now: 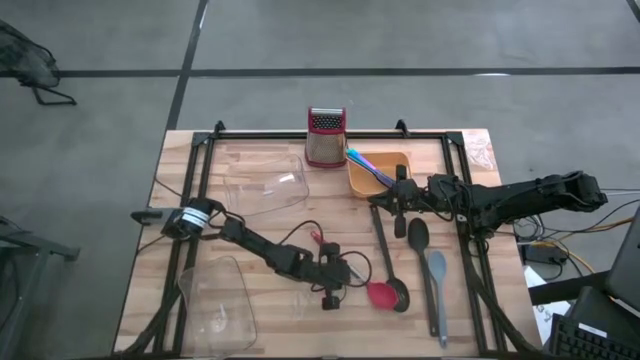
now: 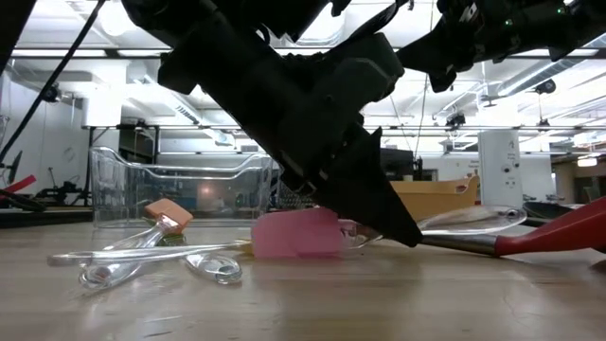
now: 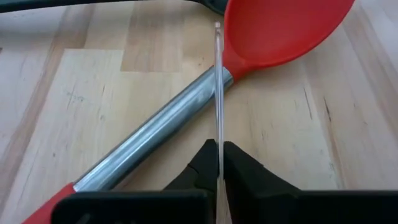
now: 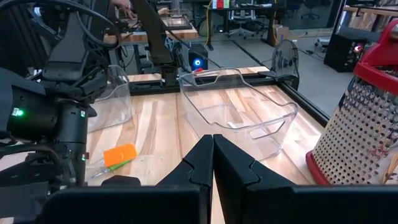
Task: Pick & Place Kitchen Items
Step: Put the pink spatula into the top transparent bin
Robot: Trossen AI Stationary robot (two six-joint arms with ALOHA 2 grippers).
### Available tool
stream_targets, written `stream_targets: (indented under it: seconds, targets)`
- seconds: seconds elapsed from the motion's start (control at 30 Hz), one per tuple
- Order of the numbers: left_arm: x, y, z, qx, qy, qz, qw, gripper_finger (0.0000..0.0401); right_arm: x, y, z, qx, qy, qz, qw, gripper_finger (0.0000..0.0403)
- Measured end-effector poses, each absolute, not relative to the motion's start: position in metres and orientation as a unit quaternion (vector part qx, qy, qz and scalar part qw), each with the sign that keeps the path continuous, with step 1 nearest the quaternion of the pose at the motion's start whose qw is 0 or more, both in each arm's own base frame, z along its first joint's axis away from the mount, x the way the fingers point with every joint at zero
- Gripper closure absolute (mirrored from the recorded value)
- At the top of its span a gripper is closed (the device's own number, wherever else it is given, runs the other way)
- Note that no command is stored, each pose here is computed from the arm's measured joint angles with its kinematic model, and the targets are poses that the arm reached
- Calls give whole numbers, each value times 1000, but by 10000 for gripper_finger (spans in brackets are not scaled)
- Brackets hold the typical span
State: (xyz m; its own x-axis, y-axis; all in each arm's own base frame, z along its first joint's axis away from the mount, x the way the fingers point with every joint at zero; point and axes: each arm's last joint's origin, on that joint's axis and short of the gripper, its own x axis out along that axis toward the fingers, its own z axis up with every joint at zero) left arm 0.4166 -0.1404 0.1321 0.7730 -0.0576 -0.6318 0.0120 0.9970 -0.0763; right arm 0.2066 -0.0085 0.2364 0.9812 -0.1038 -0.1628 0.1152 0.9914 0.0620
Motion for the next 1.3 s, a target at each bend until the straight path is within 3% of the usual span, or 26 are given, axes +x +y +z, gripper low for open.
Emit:
stream_targets:
  seconds: [0.5, 0.87, 1.3]
  targets:
    - [395, -136, 187, 14, 339, -9, 941, 385, 207, -9, 236, 36, 80, -54, 995, 394]
    - [335, -115, 233, 53, 334, 105, 935, 383, 207, -9, 236, 36, 80, -55, 995, 394]
    - [236, -48, 268, 49, 274, 297, 913, 384, 207, -9, 236, 36, 80, -55, 995, 394]
